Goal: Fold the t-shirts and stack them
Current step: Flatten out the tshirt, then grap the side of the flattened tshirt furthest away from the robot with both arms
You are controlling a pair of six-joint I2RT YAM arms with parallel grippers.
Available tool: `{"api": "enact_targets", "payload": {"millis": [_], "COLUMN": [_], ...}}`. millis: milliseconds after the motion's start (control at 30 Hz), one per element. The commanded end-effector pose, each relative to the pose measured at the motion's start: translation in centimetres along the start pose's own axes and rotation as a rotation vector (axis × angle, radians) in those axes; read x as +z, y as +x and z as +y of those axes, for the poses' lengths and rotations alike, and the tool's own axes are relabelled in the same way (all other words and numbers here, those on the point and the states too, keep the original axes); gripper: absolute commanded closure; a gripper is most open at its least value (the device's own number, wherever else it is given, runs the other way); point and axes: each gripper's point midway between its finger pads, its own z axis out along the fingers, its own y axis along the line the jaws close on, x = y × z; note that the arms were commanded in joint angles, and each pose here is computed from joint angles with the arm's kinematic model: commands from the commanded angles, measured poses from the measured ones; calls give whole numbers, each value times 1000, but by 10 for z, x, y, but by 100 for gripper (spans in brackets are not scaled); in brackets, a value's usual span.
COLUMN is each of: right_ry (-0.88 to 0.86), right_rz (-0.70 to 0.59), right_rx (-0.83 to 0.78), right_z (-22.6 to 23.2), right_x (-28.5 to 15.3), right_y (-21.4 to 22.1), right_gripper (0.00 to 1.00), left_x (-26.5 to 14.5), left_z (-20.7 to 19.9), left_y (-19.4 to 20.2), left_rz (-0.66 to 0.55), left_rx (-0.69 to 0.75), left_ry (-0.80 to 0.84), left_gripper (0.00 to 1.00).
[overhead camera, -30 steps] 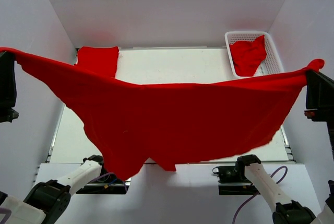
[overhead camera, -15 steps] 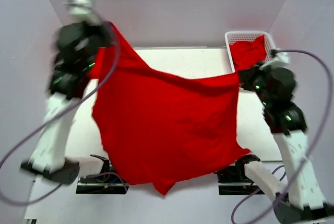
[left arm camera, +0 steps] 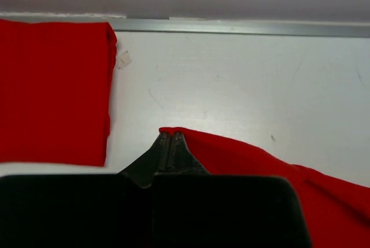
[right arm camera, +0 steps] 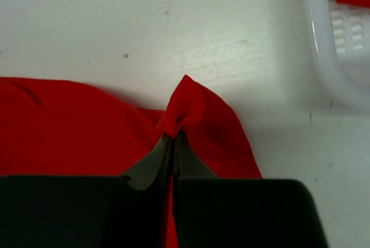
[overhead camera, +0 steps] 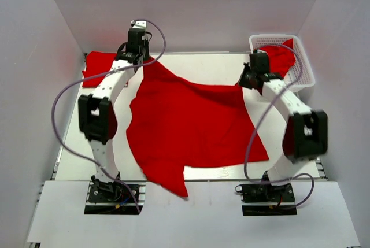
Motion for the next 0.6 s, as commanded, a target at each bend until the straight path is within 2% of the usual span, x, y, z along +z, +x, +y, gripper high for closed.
{"api": "enact_targets", "payload": {"millis": [0,67,100,133,200,233,267,300,400,567], "right_ry": [49,69,117,94,139,156,142,156,139,143], "right_rz": [-83,-104,-57,-125,-66,-17,-72,-47,-117,-134], "right_rx": [-14,-17,-19,-10,-2,-5,7,9,34,51], "right_z": [0,1,-9,3,-8,-16,-9,-14,-8,-15], "right_x": [35,56,76,72,106,124,123,139,141,157], "right_y": [-46,-68,-55,-91,-82,-63,-89,-80,-110,-114], "right_gripper": [100,100,100,100,100,100,100,100,100,100], "left_x": [37,53,61,72,76,78,80,78,75,73], "left_z": [4,-1,2,1,0,0,5,4,7,11], "left_y": [-17,-18,-13,-2,5,9,12,13,13,8], "left_rz": [-46,-37,-26,0,4,7,10,2,-10,-15], "left_rx": [-46,-59,-76,-77,-90,-89,-94,-95,-101,-119], "left_ry": [21,58,59,84,108,108,110,121,132,157], "left_gripper": [100,100,100,100,100,100,100,100,100,100]}}
